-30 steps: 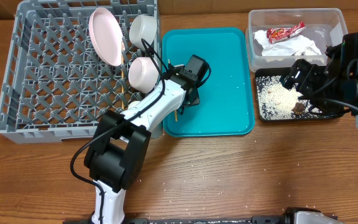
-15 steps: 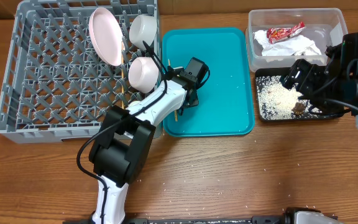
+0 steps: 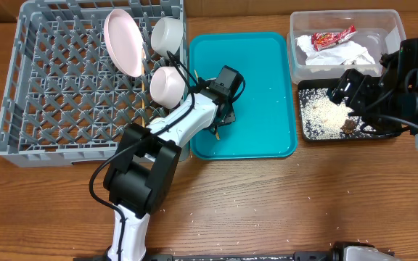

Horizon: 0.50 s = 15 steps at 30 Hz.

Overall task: Sort waste into correct bins and load items into the dishwasher
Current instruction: 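Carry the second chopstick into the dish rack and release it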

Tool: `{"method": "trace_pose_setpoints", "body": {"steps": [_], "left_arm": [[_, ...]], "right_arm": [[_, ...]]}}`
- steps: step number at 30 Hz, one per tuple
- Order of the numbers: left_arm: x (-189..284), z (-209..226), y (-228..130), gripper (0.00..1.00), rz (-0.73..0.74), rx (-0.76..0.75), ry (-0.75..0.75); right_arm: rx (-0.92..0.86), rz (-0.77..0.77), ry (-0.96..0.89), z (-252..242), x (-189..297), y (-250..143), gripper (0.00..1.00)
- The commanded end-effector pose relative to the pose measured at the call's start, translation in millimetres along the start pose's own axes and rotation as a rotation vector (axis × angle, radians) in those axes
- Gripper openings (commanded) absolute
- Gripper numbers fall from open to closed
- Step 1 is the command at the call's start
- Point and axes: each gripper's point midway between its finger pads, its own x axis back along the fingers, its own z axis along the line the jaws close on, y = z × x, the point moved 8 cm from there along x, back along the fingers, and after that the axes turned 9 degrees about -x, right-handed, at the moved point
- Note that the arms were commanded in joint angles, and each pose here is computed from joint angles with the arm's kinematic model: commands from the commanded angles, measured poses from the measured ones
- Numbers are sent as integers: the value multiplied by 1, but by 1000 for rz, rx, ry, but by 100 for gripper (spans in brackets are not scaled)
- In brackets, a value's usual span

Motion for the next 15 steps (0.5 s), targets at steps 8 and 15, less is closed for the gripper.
{"method": "trace_pose_setpoints", "body": {"steps": [8,15], "left_arm": [[-20,1,-26,4,114,43,-48],[105,-20,31,4,-79,-286,-177]], "right_arm": [[7,-22,3,1,4,2,100],[7,-22,3,1,4,2,100]]}}
